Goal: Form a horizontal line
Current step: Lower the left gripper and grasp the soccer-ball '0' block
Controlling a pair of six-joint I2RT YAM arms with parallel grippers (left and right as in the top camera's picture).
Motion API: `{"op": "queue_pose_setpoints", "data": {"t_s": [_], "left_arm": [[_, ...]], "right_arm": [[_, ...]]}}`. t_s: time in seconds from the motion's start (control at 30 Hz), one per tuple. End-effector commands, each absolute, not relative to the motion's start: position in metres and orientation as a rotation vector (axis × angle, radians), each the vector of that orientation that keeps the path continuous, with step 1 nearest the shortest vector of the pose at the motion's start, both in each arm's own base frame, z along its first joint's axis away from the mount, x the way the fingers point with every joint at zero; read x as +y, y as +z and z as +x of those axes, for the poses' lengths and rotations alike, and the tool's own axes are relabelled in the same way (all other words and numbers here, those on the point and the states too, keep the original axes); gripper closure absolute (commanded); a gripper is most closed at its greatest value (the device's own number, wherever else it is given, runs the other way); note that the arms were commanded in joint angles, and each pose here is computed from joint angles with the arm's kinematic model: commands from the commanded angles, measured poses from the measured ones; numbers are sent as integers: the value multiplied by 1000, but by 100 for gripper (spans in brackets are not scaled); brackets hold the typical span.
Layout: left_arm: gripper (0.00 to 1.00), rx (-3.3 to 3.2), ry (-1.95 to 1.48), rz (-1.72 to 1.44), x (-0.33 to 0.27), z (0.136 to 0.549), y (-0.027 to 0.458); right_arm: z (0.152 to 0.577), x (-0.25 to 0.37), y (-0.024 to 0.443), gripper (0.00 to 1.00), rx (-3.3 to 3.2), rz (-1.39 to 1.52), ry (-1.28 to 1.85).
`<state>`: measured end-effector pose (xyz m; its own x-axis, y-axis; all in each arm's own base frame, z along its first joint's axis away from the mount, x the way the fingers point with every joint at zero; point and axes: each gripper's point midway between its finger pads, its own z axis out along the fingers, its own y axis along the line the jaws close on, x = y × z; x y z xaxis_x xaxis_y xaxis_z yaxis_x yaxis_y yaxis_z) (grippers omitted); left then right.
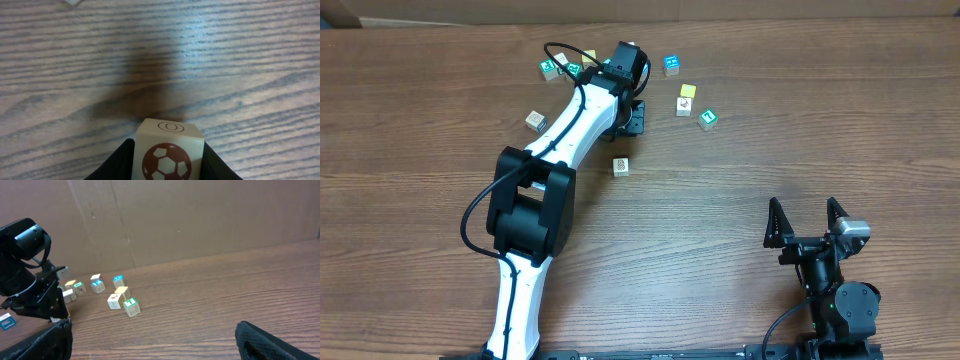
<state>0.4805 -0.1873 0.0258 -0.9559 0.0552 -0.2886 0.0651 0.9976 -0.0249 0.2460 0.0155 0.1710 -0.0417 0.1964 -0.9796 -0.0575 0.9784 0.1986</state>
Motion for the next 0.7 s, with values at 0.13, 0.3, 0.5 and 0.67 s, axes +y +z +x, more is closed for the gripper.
{"op": "queue_pose_setpoints", "data": {"t_s": [0.13,0.3,0.5,0.67], "left_arm": [[63,2842,-69,96,-200,470,28],[55,2825,-57,93,-200,473,26],[53,2761,-23,91,-197,487,30],[56,2734,-27,85,-198,493,33]], "right_arm": [[246,15,170,0,1595,104,198],[246,15,170,0,1595,104,198],[246,15,170,0,1595,104,198],[246,15,170,0,1595,104,198]]}}
